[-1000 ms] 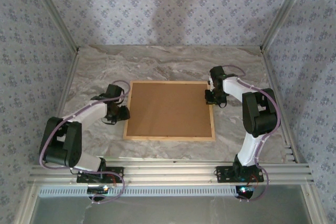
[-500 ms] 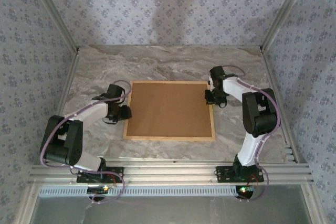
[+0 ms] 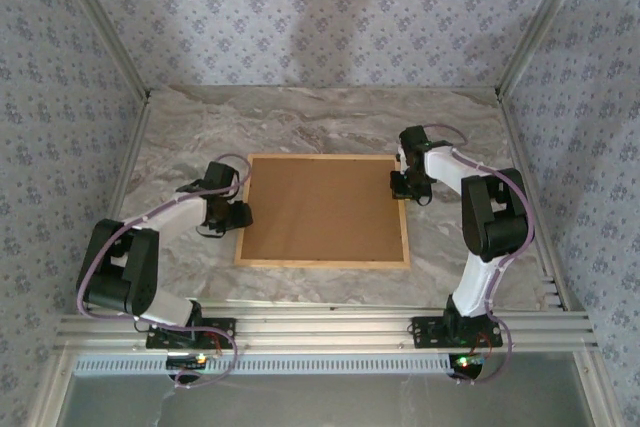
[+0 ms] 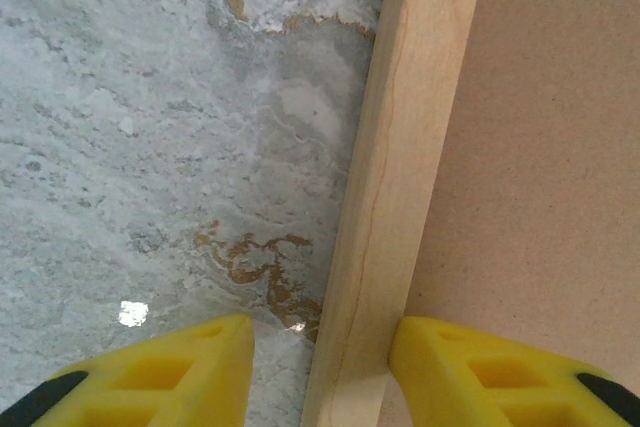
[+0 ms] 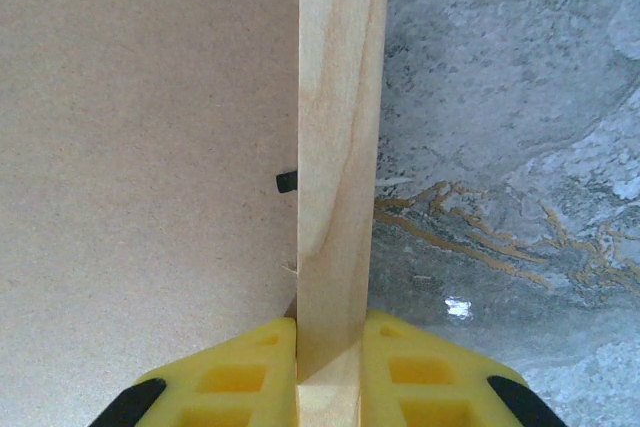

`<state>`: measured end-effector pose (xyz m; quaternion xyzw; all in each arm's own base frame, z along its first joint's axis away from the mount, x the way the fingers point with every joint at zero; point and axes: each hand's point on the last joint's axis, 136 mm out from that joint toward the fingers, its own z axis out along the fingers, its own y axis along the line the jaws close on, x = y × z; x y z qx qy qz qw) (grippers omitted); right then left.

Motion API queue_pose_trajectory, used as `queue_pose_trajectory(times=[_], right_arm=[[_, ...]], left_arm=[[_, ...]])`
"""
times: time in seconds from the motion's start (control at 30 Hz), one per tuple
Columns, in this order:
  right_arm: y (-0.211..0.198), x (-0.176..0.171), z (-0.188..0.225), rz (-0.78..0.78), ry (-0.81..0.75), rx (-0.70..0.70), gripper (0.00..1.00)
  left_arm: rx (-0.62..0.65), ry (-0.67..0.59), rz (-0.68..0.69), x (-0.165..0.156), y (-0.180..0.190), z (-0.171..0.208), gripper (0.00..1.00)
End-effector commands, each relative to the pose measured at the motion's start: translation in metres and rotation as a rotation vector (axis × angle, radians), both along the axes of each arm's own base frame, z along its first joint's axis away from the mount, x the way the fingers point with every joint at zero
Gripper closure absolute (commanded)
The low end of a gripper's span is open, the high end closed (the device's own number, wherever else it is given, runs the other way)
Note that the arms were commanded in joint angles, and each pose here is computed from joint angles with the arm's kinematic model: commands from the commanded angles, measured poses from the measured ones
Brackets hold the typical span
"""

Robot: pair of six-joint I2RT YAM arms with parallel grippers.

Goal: Put the photo into the frame

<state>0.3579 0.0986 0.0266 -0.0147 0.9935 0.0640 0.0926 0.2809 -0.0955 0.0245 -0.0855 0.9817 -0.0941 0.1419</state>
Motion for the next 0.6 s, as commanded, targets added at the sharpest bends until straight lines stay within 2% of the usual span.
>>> queue_pose_trajectory(times=[0.0, 0.27, 0.43, 0.57], right_arm=[[0.011, -0.022, -0.026, 0.048, 0.086, 0.008, 0.82], [0.012, -0.022, -0.026, 0.048, 0.086, 0.007, 0.82], [0.012, -0.023, -0.027, 0.050, 0.088, 0.008, 0.82], [0.011, -0.023, -0.025, 0.044, 0.090, 0.013, 0.82]], left_arm=[[0.016, 0.153, -0.019, -0.037, -0.003, -0.035, 0.55], [0.024, 0.181, -0.027, -0.043, -0.009, -0.041, 0.53], [0.045, 0.099, -0.030, -0.022, -0.008, -0.021, 0.50], [0.062, -0.002, -0.019, 0.003, -0.004, 0.010, 0.45]])
